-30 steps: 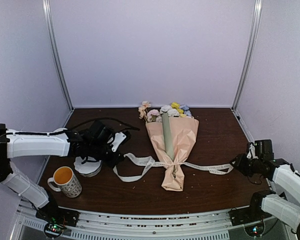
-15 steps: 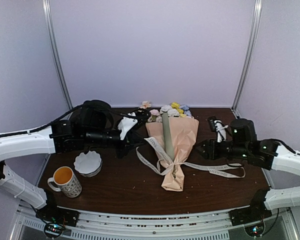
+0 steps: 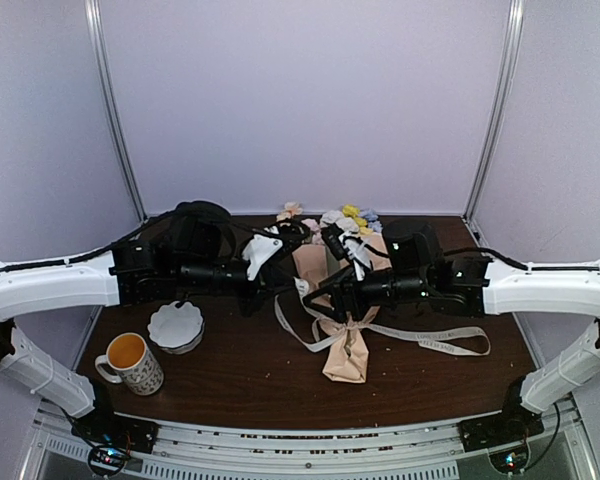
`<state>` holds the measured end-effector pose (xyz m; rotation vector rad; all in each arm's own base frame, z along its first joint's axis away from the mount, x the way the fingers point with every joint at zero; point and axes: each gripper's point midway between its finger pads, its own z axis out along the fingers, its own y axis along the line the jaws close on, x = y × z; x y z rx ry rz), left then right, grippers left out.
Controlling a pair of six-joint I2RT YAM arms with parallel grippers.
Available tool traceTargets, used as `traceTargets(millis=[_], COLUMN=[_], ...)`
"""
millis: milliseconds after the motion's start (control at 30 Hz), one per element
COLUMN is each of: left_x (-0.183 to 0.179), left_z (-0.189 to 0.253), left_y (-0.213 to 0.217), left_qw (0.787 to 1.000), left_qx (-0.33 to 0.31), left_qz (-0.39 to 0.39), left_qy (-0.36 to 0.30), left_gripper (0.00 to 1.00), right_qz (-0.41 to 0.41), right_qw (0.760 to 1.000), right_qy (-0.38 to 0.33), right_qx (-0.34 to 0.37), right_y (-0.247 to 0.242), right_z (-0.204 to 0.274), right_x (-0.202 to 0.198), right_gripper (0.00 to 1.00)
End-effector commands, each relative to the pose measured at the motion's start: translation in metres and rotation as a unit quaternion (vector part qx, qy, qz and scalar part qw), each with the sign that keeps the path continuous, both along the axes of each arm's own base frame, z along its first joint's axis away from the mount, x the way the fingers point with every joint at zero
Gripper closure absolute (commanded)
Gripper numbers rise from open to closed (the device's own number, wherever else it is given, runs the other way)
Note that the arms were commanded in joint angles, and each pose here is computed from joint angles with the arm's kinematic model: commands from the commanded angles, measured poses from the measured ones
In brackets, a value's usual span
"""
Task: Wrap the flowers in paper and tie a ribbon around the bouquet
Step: Pass from the left arm to the right
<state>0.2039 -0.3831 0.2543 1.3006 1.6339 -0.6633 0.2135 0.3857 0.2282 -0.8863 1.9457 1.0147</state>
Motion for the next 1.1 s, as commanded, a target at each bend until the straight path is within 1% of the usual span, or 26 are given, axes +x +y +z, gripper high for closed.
traceTargets(millis=[0,67,200,233,300,333,433,567,733,767,867,900,933,967,1067], left_x=[0.016,0.020,0.019,0.019,0.019,0.019,0.018,0.019,0.019,0.019,0.028,0.035,0.042,0.050,0.067], left_z=[0.024,0.024,0.025,0.026,0.027,0.026,0.026,0.028,0.028,0.028,0.016,0.008,-0.003,-0.013,-0.044], left_y=[-0.004,-0.005,-0.011,-0.012,-0.012,-0.012,-0.012,-0.012,-0.013,-0.013,-0.009,-0.006,-0.004,-0.001,0.002], left_qw=[0.999,0.998,0.999,0.999,0.999,0.999,0.999,0.998,0.998,0.998,0.998,0.997,0.995,0.993,0.986], left_qx=[-0.026,-0.030,-0.034,-0.035,-0.036,-0.037,-0.037,-0.043,-0.048,-0.049,-0.031,-0.019,-0.003,0.012,0.051], left_qz=[0.029,0.038,0.029,0.029,0.028,0.027,0.027,0.030,0.031,0.032,0.058,0.076,0.097,0.116,0.156], left_qy=[-0.034,-0.033,-0.029,-0.029,-0.028,-0.027,-0.025,-0.023,-0.020,-0.020,-0.021,-0.023,-0.025,-0.027,-0.032], left_gripper=[1.00,1.00,1.00,1.00,1.00,1.00,1.00,1.00,1.00,1.00,1.00,0.97,0.86,0.80,0.71], right_qz=[0.049,0.056,0.037,0.025,0.001,-0.003,0.003,0.006,0.016,0.016,0.019,0.019,0.021,0.023,0.033], right_qw=[0.998,0.997,0.998,0.999,0.999,0.999,0.999,0.999,0.998,0.998,0.997,0.996,0.996,0.996,0.996], right_qy=[-0.024,-0.019,-0.012,-0.013,-0.015,-0.017,-0.015,-0.005,0.000,-0.001,-0.008,-0.011,-0.013,-0.014,-0.015], right_qx=[0.044,0.051,0.045,0.042,0.034,0.034,0.048,0.048,0.063,0.068,0.081,0.083,0.084,0.084,0.084], right_y=[0.005,0.005,0.005,0.005,0.002,0.002,0.006,0.009,0.011,0.011,0.007,0.005,0.004,0.004,0.002], right_z=[0.021,0.021,0.014,0.011,0.008,0.008,0.012,0.008,0.012,0.015,0.023,0.025,0.026,0.028,0.032], right_x=[-0.017,-0.021,-0.014,-0.009,-0.001,0.000,-0.001,-0.001,-0.005,-0.005,-0.009,-0.009,-0.010,-0.012,-0.016], right_gripper=[0.37,0.38,0.41,0.45,0.59,0.63,0.66,0.76,0.94,0.99,1.00,1.00,1.00,1.00,1.00])
